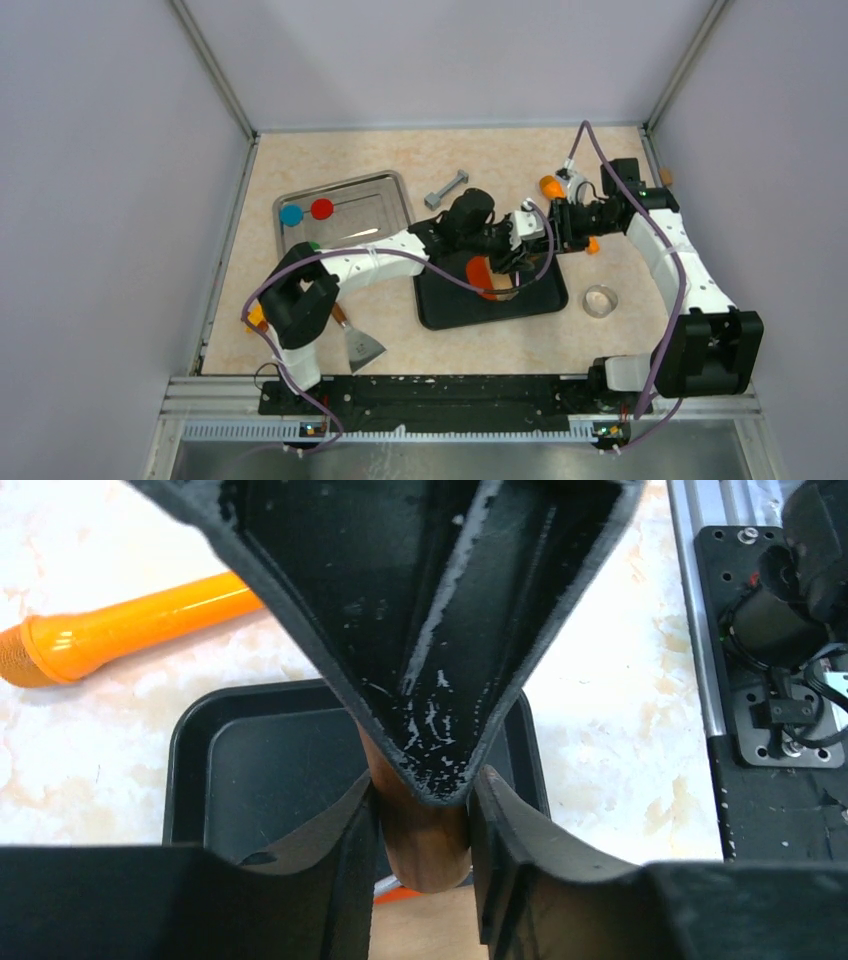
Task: Roll out the dumpling wrappers from the dough
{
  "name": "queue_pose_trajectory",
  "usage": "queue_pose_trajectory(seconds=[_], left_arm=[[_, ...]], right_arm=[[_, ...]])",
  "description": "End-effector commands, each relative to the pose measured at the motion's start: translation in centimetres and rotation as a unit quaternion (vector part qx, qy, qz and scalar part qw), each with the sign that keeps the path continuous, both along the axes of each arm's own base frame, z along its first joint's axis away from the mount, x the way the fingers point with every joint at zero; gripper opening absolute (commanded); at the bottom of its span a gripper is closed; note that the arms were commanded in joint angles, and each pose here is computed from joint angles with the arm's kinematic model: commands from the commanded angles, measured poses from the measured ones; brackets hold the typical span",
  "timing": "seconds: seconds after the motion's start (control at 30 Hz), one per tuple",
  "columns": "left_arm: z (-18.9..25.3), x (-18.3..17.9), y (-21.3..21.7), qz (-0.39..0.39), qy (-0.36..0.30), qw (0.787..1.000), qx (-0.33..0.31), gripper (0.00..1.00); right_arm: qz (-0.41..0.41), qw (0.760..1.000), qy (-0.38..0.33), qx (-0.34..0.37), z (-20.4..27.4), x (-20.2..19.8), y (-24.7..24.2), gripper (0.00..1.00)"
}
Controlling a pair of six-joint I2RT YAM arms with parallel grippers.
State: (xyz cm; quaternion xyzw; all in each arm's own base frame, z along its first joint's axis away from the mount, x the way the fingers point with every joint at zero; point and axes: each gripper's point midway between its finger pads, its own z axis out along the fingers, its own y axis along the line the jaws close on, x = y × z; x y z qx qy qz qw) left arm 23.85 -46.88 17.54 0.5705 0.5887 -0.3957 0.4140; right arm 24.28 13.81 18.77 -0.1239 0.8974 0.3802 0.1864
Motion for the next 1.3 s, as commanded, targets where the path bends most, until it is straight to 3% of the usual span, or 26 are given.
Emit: queue_pose_trajectory(seconds=[0.0,0.2,0.87,1.27], left_arm=[[2.3,0.7,-2.2,-0.015,-0.047,0.998,-0.035,0.34],[-0.4,1.5,-1.5,0.021,-0.029,0.999,-0.009,0.00],[-6.2,5.1,1.0,0.112,0.002,0.993,0.031,0.00],[-10.3,4.4,4.5,0.131,0.036,0.988,0.070,0.00]], right_arm=[[0.006,0.999,-0.027,0.031,1.6,0.8,1.0,0.00],[0.006,0.999,-0.021,0.048,0.4,1.0,1.5,0.00],[0.046,0.998,-0.015,0.036,-5.9,4.5,2.7,0.00],[0.060,0.998,0.002,0.004,-10.2,4.2,2.7,0.00]])
